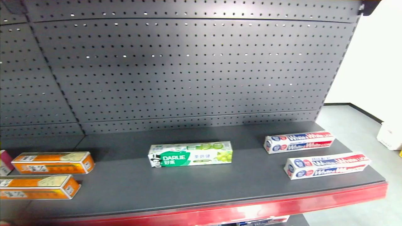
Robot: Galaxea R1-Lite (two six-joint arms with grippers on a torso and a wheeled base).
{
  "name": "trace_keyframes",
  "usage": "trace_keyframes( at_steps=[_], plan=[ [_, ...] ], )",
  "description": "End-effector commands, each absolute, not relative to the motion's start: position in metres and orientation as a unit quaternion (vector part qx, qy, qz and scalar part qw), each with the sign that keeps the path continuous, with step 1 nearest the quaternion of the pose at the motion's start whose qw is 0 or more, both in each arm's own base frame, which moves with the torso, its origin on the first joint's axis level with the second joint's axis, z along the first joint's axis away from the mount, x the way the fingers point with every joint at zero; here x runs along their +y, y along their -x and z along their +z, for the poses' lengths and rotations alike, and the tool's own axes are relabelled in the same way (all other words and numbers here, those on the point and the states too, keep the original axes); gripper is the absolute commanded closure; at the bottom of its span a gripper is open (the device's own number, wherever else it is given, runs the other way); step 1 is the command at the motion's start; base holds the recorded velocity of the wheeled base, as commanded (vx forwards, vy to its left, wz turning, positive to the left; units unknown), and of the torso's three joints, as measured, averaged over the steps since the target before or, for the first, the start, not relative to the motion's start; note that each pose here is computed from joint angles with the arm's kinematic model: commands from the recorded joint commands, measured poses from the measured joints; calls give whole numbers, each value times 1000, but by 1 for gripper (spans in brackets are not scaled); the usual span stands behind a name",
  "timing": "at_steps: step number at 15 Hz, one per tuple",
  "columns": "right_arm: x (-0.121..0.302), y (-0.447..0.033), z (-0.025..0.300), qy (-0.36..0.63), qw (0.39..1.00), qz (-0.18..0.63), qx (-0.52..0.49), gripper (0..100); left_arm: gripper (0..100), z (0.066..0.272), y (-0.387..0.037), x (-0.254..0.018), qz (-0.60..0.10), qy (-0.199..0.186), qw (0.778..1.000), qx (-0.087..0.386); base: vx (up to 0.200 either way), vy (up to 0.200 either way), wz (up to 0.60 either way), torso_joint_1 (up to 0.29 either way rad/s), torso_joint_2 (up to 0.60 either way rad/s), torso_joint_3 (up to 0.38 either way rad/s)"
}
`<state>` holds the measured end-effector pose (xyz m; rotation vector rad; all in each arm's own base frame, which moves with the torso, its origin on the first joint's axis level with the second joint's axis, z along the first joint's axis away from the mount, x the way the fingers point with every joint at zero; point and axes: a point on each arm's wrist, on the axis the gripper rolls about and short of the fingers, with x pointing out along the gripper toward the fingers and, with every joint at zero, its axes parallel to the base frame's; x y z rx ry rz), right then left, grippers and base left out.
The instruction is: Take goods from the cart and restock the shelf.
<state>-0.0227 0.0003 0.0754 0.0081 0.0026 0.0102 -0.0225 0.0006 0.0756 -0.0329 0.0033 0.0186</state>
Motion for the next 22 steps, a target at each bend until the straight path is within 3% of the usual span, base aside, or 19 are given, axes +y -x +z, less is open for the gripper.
trace_keyframes(
  at_steps=[1,15,22],
  plan=[
    [0,23,76,-5,1000,5,1,0,0,76,23,1,9,17,1000,1,0,0,-600,17,7,2],
    [0,23,76,-4,1000,5,1,0,0,76,23,1,8,17,1000,1,0,0,-600,2,3,3],
    [0,23,76,-5,1000,5,1,0,0,76,22,1,8,17,1000,2,0,0,0,0,0,0]
  ],
)
